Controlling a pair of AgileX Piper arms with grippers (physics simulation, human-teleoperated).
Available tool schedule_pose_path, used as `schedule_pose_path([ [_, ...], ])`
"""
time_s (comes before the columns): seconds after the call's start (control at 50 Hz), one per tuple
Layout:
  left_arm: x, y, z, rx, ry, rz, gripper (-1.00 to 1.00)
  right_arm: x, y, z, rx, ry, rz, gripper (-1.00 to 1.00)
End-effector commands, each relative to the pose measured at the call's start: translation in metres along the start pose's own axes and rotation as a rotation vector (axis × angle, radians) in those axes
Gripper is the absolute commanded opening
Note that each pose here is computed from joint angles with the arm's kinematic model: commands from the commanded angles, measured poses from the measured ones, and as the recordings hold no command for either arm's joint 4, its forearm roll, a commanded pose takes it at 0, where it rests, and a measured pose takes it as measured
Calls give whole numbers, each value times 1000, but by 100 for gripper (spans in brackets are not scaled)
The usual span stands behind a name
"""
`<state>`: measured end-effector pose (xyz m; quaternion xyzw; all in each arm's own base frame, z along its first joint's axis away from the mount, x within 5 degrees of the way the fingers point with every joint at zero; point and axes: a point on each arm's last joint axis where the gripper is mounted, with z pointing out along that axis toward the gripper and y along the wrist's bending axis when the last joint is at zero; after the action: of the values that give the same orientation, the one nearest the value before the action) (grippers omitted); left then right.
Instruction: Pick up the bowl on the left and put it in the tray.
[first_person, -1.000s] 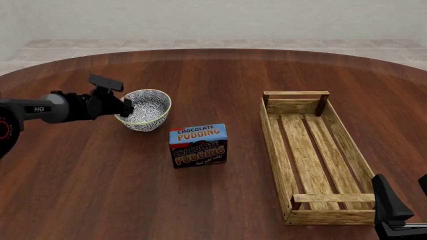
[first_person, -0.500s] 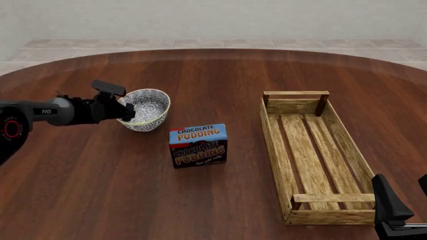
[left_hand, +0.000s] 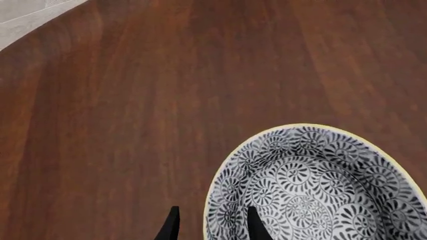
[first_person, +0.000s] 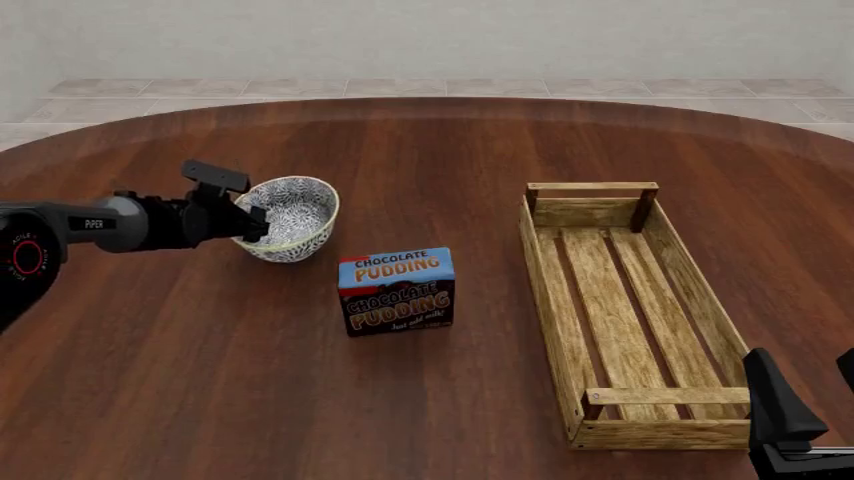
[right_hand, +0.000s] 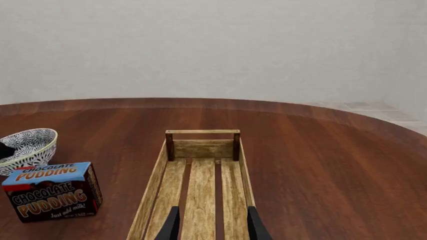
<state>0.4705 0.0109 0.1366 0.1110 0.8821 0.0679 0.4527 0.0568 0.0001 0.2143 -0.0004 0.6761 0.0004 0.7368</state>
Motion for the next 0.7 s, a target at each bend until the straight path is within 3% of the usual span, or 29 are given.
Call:
schedule_pose_path([
  [0.02, 8, -7, 7, 21, 42, -9, 100, 0, 0, 0, 0, 0, 0, 100],
  [0.16, 4, -13, 5, 31, 35, -1, 100, 0, 0, 0, 0, 0, 0, 100],
  [0.18, 4, -12, 4, 28, 33, 0, -100, 0, 0, 0, 0, 0, 0, 100],
  [0.36, 4, -14, 4, 31, 34, 0, -100, 0, 0, 0, 0, 0, 0, 100],
  [0.7, -17, -15, -37, 26, -37, -6, -100, 0, 0, 0, 0, 0, 0, 100],
])
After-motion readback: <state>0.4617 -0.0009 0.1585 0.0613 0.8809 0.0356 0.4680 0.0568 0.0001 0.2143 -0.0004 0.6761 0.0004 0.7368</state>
